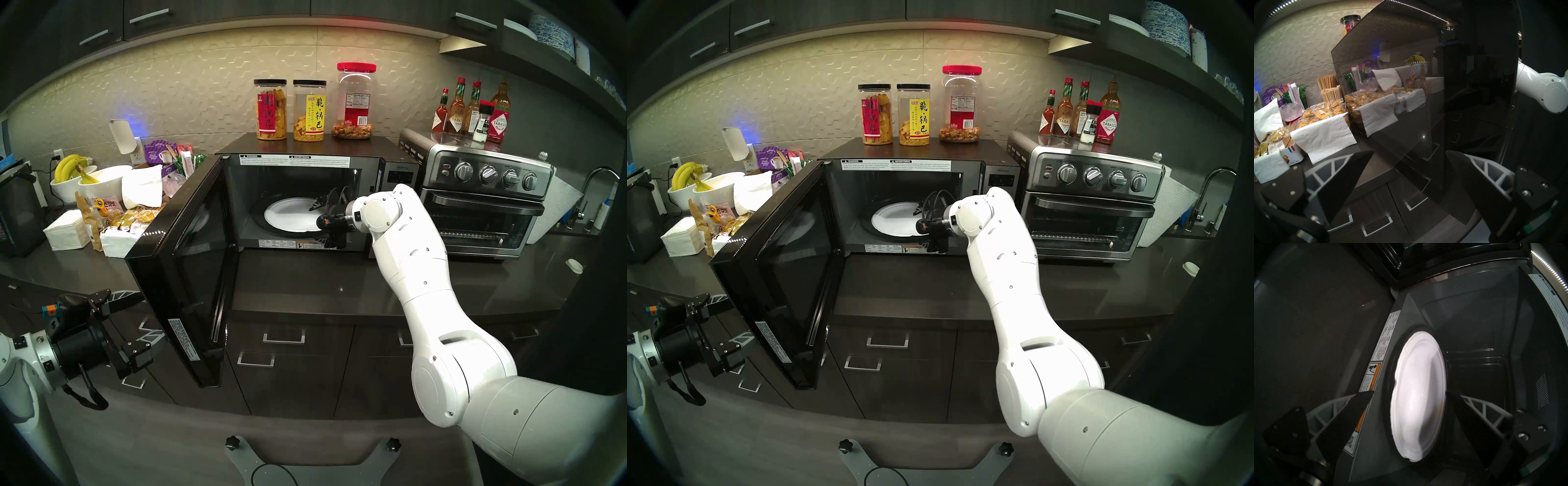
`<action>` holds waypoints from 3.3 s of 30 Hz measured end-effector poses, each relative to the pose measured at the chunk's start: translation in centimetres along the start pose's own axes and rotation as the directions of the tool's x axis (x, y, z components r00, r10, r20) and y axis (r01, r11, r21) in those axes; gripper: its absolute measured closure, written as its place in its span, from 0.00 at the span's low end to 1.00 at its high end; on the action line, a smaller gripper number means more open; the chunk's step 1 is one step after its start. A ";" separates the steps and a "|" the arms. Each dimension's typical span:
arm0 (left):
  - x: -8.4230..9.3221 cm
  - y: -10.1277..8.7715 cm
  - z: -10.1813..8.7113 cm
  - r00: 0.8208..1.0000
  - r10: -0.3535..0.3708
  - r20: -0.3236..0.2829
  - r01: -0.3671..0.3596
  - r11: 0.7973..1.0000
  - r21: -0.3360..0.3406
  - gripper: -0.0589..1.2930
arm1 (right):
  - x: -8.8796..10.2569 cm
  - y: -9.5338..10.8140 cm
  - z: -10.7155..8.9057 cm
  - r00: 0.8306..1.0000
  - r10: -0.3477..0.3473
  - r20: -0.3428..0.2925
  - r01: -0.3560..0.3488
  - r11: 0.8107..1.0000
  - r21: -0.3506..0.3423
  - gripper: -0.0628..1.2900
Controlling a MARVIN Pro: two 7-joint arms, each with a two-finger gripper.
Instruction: Open the microwave, put the plate inside, and close the door
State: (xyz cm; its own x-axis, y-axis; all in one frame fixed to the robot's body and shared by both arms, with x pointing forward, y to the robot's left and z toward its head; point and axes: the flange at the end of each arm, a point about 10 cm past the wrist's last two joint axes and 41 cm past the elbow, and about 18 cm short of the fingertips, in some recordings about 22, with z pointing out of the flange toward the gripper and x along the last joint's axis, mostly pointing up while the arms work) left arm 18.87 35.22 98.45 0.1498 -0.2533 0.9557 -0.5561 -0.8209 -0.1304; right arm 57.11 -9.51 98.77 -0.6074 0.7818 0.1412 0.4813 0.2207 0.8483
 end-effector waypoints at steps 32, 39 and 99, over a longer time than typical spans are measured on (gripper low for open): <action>0.0 0.0 0.0 1.000 0.000 0.000 0.000 1.000 0.000 0.03 | -3.1 -4.1 -11.8 0.992 -0.010 -0.122 -0.007 0.990 -0.138 0.07; 0.0 0.0 0.0 1.000 0.000 0.000 0.000 1.000 0.000 0.03 | -2.7 -5.7 -13.7 0.991 0.026 -0.134 -0.038 0.996 -0.083 0.07; 0.0 0.0 0.0 1.000 0.000 0.000 0.000 1.000 0.000 0.03 | -13.1 -14.0 -25.8 0.478 0.850 -0.222 -0.821 0.522 0.231 0.07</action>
State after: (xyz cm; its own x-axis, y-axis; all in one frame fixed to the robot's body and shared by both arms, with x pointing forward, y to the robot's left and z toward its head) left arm 18.87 35.22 98.44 0.1500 -0.2534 0.9557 -0.5559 -0.8210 -0.1305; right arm 42.03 -37.89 98.17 -0.0214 0.4315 0.9019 0.8959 -0.3921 0.2088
